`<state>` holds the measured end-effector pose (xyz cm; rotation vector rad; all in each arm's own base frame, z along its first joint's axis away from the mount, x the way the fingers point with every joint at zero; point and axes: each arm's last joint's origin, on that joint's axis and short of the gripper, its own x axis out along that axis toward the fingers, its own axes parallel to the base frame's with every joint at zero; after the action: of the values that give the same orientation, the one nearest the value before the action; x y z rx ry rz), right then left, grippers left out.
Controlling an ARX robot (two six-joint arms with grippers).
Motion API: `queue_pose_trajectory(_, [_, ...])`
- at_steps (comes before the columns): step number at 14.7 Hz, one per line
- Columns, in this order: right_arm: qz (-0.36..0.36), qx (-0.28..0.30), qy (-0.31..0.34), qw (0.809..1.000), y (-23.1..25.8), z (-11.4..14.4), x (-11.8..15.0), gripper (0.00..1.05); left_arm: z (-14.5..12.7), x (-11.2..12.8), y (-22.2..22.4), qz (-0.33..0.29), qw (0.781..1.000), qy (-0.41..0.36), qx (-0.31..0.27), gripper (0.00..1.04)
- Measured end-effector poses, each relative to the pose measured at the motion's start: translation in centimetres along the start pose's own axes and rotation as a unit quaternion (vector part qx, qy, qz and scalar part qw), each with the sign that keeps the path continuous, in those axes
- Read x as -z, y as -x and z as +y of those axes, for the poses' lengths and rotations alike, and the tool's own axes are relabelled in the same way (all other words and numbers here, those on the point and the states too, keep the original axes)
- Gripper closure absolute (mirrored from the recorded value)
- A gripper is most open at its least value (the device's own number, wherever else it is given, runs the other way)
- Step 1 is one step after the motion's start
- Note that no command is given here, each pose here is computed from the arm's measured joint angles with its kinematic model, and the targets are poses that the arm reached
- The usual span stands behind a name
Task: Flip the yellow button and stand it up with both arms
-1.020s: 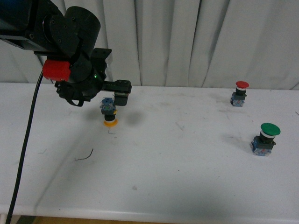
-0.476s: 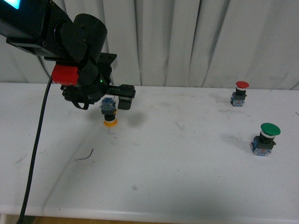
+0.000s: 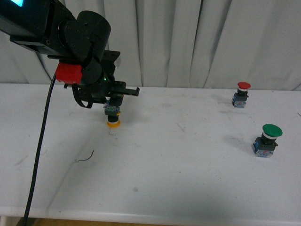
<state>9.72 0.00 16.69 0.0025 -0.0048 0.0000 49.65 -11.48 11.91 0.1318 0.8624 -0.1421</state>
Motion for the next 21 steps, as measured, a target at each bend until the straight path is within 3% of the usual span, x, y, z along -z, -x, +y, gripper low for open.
queue_pose_trajectory(4, [0.0, 0.0, 0.0, 1.0, 0.0, 0.0, 0.0, 0.06, -0.8, -0.1, 1.4, -0.023, 0.999, 0.001, 0.036, 0.74])
queue_pose_trajectory(7, [0.0, 0.0, 0.0, 1.0, 0.0, 0.0, 0.0, 0.06, -1.1, -2.0, 6.8, -0.109, 0.984, 0.054, 0.131, 0.74])
queue_pose_trajectory(8, [0.0, 0.0, 0.0, 1.0, 0.0, 0.0, 0.0, 0.06, -1.4, -2.7, 10.4, -0.165, 0.957, 0.101, 0.217, 0.74])
queue_pose_trajectory(11, [0.0, 0.0, 0.0, 1.0, 0.0, 0.0, 0.0, 0.06, -2.4, -1.2, 13.1, -0.217, 0.885, 0.187, 0.367, 0.74])
queue_pose_trajectory(13, [0.0, 0.0, 0.0, 1.0, 0.0, 0.0, 0.0, 0.06, -2.9, 0.7, 13.0, -0.231, 0.836, 0.247, 0.433, 0.74])
queue_pose_trajectory(17, [0.0, 0.0, 0.0, 1.0, 0.0, 0.0, 0.0, 0.06, -3.3, 1.7, 13.6, -0.288, 0.738, 0.3, 0.532, 0.75])
queue_pose_trajectory(19, [0.0, 0.0, 0.0, 1.0, 0.0, 0.0, 0.0, 0.06, -3.8, 2.9, 12.3, -0.271, 0.731, 0.315, 0.54, 0.75])
queue_pose_trajectory(21, [0.0, 0.0, 0.0, 1.0, 0.0, 0.0, 0.0, 0.06, -4.3, 3.7, 10.8, -0.238, 0.742, 0.326, 0.535, 0.75])
